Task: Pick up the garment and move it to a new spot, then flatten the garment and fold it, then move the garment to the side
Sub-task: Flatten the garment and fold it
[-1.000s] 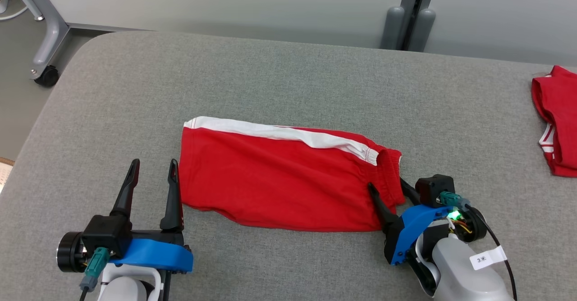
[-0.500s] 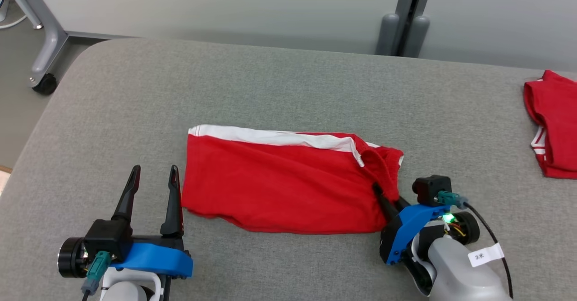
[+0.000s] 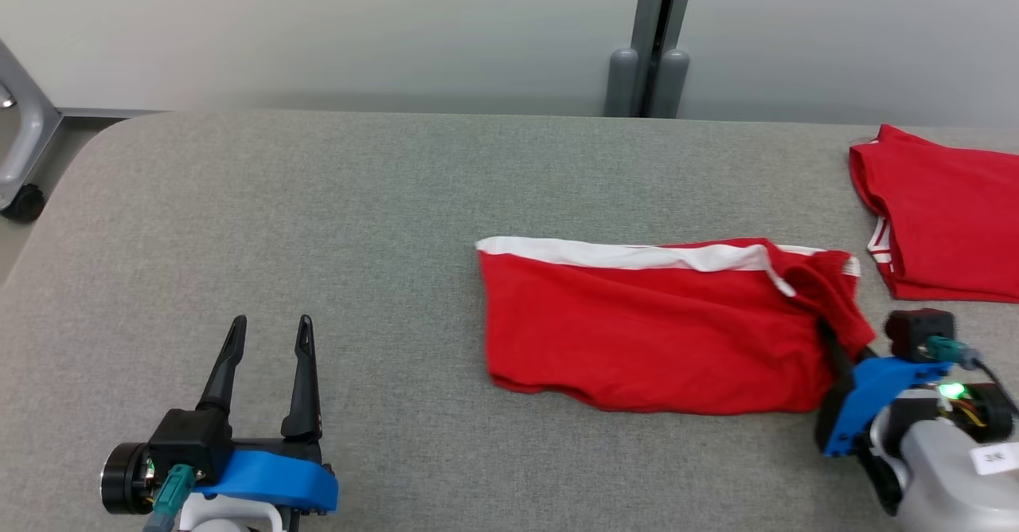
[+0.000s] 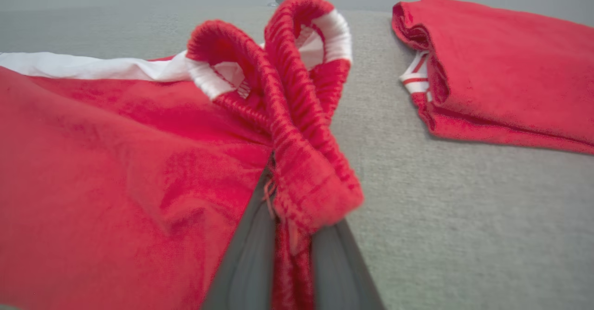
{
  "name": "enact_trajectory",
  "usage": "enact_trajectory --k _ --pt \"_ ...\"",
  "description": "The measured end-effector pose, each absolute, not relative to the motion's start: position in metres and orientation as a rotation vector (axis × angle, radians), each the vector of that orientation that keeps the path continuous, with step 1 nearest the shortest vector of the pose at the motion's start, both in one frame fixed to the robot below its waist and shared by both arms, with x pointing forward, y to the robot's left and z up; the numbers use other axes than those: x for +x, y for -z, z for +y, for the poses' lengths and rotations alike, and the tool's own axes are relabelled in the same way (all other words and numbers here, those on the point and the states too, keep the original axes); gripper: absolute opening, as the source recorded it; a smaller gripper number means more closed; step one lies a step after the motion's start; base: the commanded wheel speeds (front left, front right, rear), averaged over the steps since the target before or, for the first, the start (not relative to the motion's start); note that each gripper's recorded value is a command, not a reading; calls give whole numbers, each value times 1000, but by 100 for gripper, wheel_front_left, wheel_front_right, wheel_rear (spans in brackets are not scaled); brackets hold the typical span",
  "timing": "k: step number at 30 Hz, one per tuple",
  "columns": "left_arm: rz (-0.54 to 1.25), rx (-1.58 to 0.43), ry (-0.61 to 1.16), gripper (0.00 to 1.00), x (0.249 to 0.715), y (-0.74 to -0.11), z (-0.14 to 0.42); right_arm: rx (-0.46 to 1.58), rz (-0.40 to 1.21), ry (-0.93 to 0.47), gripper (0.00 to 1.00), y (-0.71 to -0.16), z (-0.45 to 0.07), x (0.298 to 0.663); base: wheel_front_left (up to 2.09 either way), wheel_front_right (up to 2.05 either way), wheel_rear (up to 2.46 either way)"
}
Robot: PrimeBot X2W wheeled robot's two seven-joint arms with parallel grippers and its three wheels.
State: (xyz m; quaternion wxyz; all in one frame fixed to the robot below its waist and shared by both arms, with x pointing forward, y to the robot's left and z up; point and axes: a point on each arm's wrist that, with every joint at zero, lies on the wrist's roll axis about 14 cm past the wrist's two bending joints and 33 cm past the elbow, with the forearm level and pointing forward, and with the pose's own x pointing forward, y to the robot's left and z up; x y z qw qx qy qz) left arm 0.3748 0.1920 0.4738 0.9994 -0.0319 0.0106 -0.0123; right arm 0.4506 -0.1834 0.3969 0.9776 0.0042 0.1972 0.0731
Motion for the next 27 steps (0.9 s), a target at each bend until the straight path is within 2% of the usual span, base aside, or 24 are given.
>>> enact_trajectory --k 5,13,27 --pt "26 -65 54 100 378 -472 182 14 389 -69 0 -405 -219 446 0 0 0" --pt "38 -67 68 100 380 -468 177 99 292 -173 0 -438 -163 469 0 0 0" --pt "46 -68 60 100 381 -465 179 123 250 -326 0 -466 -82 481 0 0 0"
